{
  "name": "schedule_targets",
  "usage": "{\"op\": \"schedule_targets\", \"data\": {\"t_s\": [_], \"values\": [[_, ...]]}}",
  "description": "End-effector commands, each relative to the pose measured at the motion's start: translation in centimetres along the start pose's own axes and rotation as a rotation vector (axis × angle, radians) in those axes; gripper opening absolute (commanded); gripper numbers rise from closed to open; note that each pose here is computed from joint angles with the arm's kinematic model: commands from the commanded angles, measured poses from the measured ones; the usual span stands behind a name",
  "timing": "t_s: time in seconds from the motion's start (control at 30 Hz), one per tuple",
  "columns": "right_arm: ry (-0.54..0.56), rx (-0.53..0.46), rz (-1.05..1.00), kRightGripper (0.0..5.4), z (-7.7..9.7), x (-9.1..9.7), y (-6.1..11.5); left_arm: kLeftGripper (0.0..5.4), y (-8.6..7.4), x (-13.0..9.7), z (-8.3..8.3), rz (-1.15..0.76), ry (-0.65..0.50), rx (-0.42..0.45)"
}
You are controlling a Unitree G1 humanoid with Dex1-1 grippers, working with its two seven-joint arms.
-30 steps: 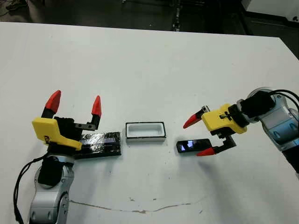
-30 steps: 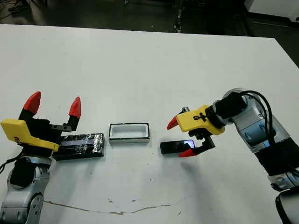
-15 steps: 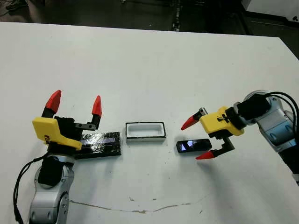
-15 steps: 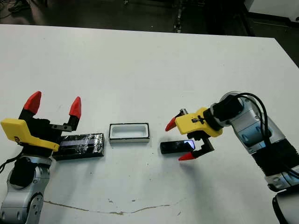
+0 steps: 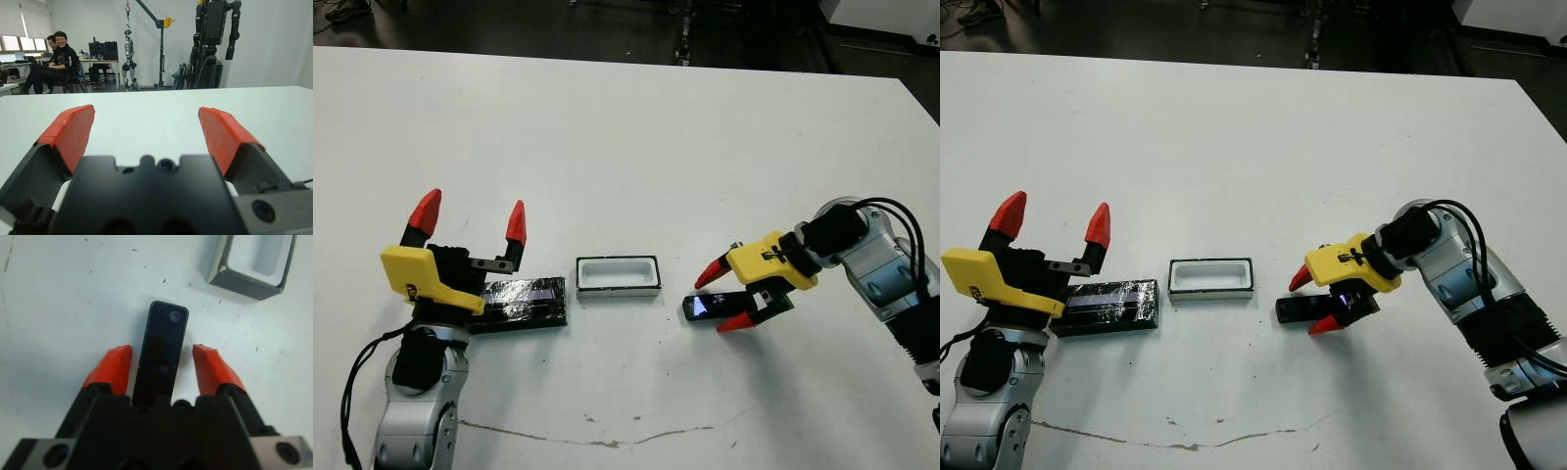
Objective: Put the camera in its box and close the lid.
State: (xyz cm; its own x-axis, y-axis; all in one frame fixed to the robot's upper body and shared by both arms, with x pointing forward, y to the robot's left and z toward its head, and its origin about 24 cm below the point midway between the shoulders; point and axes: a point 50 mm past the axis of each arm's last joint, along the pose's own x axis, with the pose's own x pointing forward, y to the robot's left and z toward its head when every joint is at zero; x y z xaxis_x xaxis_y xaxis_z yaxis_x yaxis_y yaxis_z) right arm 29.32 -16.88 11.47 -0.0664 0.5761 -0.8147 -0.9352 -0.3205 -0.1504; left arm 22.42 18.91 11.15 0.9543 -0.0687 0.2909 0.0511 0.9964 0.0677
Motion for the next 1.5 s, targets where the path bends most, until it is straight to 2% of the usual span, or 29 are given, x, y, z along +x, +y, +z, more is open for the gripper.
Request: {"op": "schedule_targets", "data": {"t_s": [0.03,0.27,0.5,0.63,0.77,0.87,1.1,1.2,1.3,1.5], "values": [[-0.017,0.066,-0.020,2.73,-1.0,0.8,0.5,5.40,0.0,-0.2,-0.2,0.005,0.017,0.008],[-0.062,0.122,-0.098,1.68,-1.5,1.2,0.7,5.40,0.0,-0.3,-0.2,0.008,0.017,0.002],[-0.157,0.201,-0.160,1.65,-1.8,0.7,0.1,5.40,0.1,-0.2,-0.2,0.005,0.014,0.011],[-0.184,0.283,-0.198,1.65,-1.7,-0.6,-0.8,5.40,0.0,-0.3,-0.2,0.008,0.017,0.013],[-0.284,0.411,-0.238,1.65,-1.2,-2.3,-2.0,5.40,0.0,-0.3,-0.2,0.010,0.017,0.024],[-0.312,0.470,-0.294,1.65,-0.5,-4.0,-3.0,5.40,0.0,-0.3,-0.2,0.013,0.019,0.025],[-0.405,0.483,-0.452,1.65,0.9,-6.0,-5.0,5.40,-0.2,-0.3,-0.2,0.022,0.021,0.023],[-0.457,0.509,-0.485,1.65,1.2,-5.8,-5.8,5.40,-0.2,-0.3,-0.2,0.026,0.023,0.025],[-0.464,0.521,-0.496,1.65,1.7,-5.1,-6.3,5.40,-0.2,-0.3,-0.2,0.028,0.026,0.033],[-0.510,0.536,-0.443,1.65,2.7,-2.8,-6.9,5.40,-0.2,-0.2,-0.2,0.019,0.021,0.031]]}}
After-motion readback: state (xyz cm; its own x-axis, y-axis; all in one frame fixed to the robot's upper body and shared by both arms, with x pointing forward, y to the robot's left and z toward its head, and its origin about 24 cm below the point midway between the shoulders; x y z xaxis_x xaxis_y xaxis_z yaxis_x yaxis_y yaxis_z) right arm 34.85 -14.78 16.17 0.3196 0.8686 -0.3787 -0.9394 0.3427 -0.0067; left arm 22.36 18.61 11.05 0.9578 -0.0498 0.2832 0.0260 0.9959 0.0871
